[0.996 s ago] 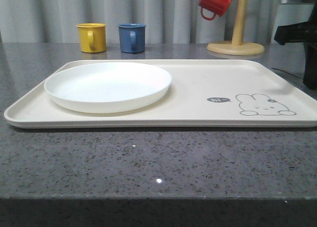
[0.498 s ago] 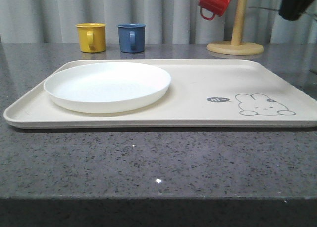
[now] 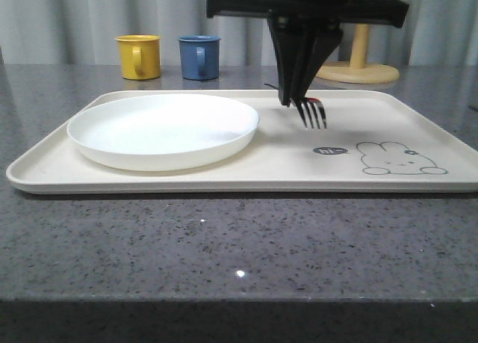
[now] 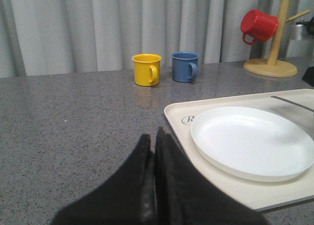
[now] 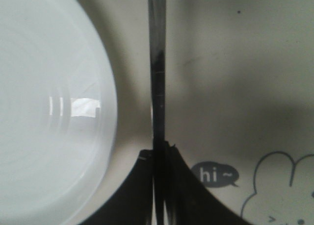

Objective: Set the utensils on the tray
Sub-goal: 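Lower the fork onto the tray beside the plate and release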

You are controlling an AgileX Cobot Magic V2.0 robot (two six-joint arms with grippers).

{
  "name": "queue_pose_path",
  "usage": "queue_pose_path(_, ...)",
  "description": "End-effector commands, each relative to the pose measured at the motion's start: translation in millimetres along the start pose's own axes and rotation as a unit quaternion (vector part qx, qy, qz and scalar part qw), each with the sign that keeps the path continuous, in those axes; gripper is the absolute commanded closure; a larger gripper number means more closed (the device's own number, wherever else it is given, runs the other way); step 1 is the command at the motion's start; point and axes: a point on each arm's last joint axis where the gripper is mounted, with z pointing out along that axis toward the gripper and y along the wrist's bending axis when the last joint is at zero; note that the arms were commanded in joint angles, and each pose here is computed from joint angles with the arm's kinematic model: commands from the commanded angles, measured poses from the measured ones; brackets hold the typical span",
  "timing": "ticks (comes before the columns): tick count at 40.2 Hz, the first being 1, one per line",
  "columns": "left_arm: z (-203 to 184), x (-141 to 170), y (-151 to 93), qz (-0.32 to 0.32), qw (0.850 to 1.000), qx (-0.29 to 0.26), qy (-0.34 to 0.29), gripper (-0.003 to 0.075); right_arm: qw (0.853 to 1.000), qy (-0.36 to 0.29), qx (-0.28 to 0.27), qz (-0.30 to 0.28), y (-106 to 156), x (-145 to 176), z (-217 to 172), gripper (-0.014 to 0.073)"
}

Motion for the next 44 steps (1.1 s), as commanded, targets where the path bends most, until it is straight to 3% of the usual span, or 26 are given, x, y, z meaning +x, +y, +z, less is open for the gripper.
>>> queue_pose_path(1, -1.3, -14.6, -0.4, -0.007, 0.999, 0.006, -0.044, 0.0738, 0.998, -0.050, -0.020, 0.015, 0.5, -9.0, -19.7, 0.0631)
queue_pose_path(12, -1.3, -14.6, -0.4, -0.007, 0.999, 0.006, -0.044, 0.0738, 0.998, -0.049, -0.006, 0.037, 2.4, -14.7, 0.8, 0.0622)
queue_pose_path(24, -1.3, -14.6, -0.4, -0.007, 0.999, 0.006, -0.044, 0.0738, 0.999, -0.016, 0.016, 0.038, 1.2, -11.9, 14.1, 0.0455)
queue_pose_path(36, -1.3, -14.6, -0.4, -0.007, 0.999, 0.006, -0.044, 0.0738, 0.997, -0.055, 0.039, 0.027, -4.5, -19.9, -33.1, 0.0202)
queue_pose_path(44, -1.3, -14.6, -0.4, -0.007, 0.999, 0.006, -0.044, 0.0738, 0.996, -0.084, 0.015, -0.016, -12.5, -23.4, -72.1, 0.0227)
